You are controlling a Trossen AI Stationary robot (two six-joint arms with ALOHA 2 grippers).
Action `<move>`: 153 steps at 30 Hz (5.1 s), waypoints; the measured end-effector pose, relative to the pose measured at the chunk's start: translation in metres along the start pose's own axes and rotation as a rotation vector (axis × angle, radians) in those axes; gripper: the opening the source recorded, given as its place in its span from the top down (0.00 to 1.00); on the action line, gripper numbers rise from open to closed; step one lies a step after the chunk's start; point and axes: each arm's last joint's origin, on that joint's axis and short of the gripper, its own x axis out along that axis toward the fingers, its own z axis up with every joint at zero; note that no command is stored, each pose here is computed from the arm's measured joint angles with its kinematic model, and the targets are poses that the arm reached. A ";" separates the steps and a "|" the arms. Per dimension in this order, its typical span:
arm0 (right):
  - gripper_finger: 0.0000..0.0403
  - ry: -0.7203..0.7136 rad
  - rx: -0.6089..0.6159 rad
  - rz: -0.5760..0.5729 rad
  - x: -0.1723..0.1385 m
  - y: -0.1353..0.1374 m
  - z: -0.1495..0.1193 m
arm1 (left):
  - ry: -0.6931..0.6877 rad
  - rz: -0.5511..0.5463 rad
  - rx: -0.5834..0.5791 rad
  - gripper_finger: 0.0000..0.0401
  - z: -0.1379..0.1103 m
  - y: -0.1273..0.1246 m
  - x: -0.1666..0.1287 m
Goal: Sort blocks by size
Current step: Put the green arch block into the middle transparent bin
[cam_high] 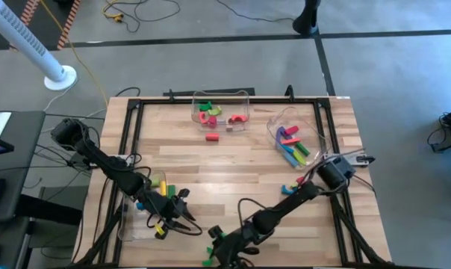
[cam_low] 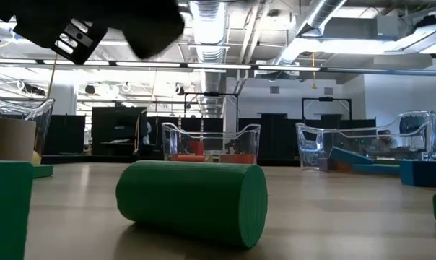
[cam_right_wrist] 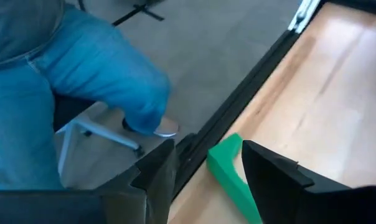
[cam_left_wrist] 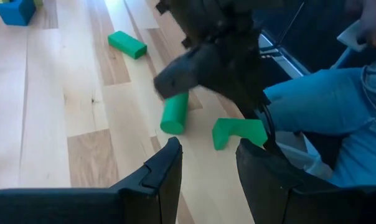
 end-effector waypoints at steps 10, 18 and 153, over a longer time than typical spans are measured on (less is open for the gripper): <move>0.48 0.048 0.009 -0.022 0.003 -0.023 -0.006 | 0.017 0.003 -0.005 0.64 -0.002 0.000 0.000; 0.48 0.094 0.004 0.027 0.002 -0.028 -0.011 | 0.037 0.015 0.018 0.64 -0.004 0.001 0.000; 0.42 0.449 0.286 -0.310 -0.087 0.042 0.019 | 0.245 -0.068 0.325 0.66 -0.030 0.017 0.125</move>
